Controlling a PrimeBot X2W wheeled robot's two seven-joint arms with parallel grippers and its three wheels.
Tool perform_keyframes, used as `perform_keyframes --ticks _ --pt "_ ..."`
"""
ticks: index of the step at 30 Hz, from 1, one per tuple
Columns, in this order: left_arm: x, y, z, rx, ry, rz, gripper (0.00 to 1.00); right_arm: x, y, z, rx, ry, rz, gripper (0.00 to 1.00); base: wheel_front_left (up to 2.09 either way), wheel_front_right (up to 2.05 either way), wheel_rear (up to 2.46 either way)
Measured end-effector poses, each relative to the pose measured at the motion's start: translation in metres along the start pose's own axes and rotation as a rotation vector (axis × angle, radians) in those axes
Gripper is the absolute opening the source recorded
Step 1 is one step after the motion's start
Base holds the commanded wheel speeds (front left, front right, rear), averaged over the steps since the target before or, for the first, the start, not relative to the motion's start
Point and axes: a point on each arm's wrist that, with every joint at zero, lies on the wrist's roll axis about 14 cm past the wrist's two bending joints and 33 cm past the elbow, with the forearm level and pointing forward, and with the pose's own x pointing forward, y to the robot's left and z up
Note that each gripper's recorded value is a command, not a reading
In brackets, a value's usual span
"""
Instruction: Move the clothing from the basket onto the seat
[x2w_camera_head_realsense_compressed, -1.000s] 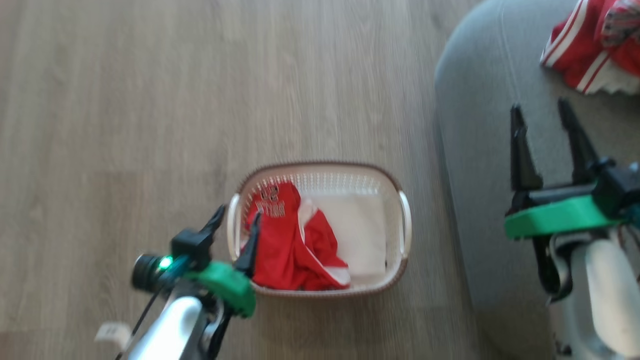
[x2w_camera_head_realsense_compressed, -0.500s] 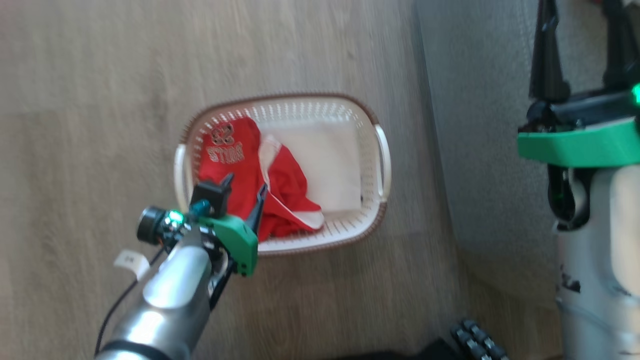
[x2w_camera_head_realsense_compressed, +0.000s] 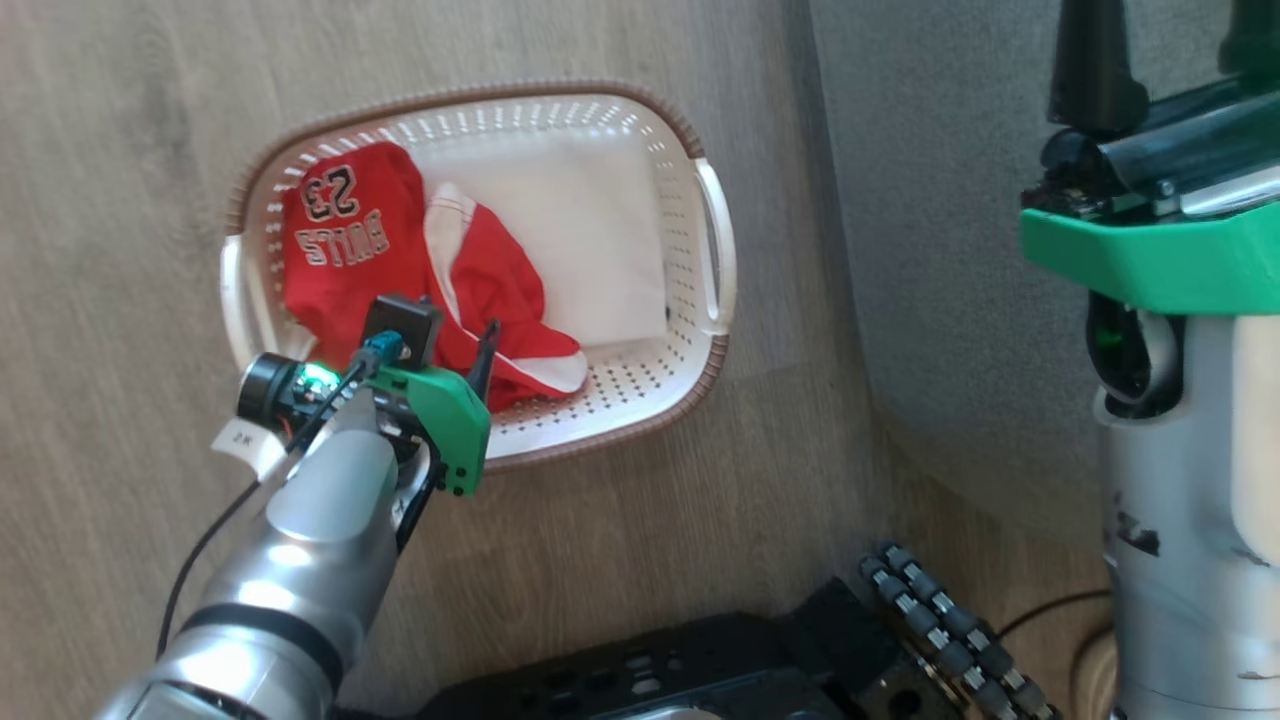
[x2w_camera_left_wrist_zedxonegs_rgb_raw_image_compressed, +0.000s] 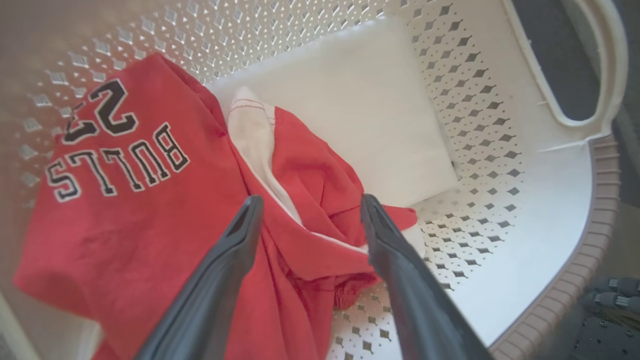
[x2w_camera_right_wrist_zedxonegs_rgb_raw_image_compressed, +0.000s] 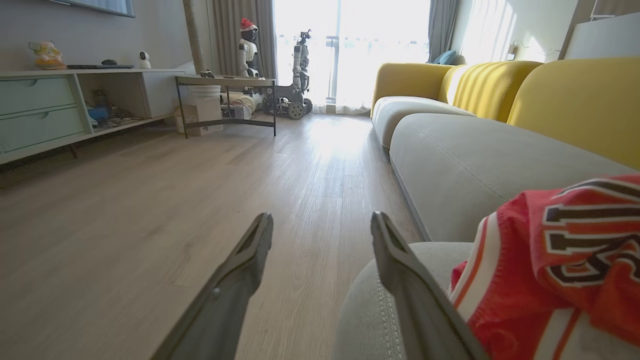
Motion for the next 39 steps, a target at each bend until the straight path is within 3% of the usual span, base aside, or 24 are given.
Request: perform_keyframes --ticks 21,24,25,39 --pt "0.038 0.015 -0.03 0.011 0.175 0.071 1.0 0.005 0.01 -0.008 -0.01 -0.013 0.05 1.0 0.0 0.0 0.0" --pt "0.04 0.014 -0.032 0.008 0.18 0.066 0.07 0.004 0.009 -0.011 -0.004 -0.009 0.047 1.0 0.0 0.0 0.0" --pt "0.04 0.014 -0.032 0.005 0.179 0.066 0.0 0.004 0.009 -0.011 -0.003 -0.009 0.047 1.0 0.0 0.0 0.0" --pt "0.015 0.013 0.035 0.046 -0.046 0.049 0.0 0.005 0.013 0.011 0.019 -0.034 0.046 1.0 0.0 0.0 0.0"
